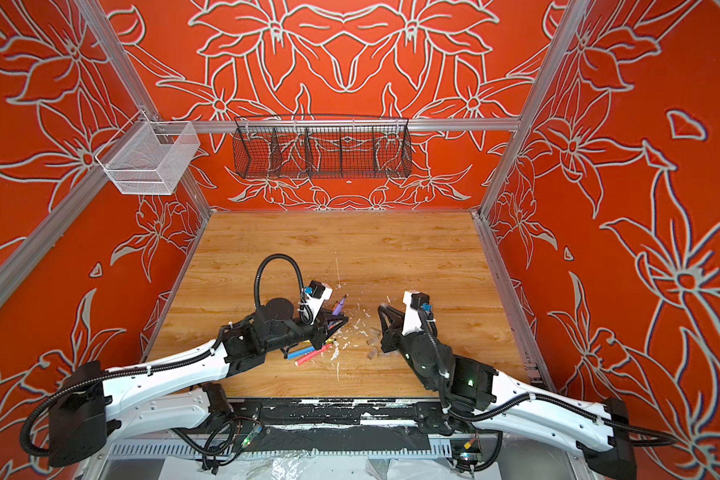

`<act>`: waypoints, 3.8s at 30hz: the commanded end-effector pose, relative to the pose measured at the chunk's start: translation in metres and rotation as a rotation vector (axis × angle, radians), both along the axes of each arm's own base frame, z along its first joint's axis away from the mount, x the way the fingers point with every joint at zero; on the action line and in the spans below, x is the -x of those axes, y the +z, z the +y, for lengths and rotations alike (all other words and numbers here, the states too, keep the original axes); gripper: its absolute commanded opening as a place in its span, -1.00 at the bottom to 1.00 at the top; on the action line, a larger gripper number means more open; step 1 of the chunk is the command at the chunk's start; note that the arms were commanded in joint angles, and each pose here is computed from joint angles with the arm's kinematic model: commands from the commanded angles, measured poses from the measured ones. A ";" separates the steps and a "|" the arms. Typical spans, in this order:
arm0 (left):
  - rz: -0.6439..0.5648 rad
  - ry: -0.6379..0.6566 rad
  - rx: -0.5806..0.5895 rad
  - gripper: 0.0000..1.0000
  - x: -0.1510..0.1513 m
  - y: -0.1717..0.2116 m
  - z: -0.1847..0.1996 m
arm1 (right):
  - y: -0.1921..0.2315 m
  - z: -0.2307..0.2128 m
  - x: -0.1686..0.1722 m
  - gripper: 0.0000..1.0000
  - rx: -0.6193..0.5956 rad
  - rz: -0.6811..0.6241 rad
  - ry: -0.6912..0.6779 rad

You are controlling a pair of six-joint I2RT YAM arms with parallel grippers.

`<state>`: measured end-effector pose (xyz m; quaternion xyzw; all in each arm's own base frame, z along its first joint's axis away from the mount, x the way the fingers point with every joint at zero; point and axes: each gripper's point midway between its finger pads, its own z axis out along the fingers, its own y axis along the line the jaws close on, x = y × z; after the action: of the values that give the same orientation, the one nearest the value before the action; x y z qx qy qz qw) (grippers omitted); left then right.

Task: Insert the pens into the pen caps
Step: 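Carry the cap with the right gripper toward the purple marker tip, then lower the cap in the right gripper down over the purple marker tip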

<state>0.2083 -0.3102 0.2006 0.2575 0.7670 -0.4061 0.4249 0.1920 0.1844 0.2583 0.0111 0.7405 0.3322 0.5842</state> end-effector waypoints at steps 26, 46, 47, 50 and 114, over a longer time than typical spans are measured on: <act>0.036 -0.129 0.071 -1.00 0.018 0.001 -0.027 | 0.018 0.038 -0.006 -1.00 -0.245 -0.142 0.069; 0.064 -0.210 0.088 -1.00 0.033 0.001 -0.043 | 0.003 0.031 -0.013 -1.00 -0.386 -0.069 0.068; 0.065 -0.213 0.087 -1.00 0.034 0.001 -0.044 | 0.002 0.032 -0.014 -1.00 -0.391 -0.067 0.070; 0.060 -0.217 0.086 -1.00 0.035 0.003 -0.044 | 0.000 0.036 -0.015 -1.00 -0.405 -0.058 0.086; -0.028 0.018 0.056 -1.00 0.010 0.011 -0.008 | -0.010 0.085 -0.019 -1.00 -0.490 0.051 0.228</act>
<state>0.1933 -0.3184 0.1827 0.2579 0.7800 -0.4035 0.4027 0.2158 0.2595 0.2477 0.0894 0.6450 0.5509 0.5220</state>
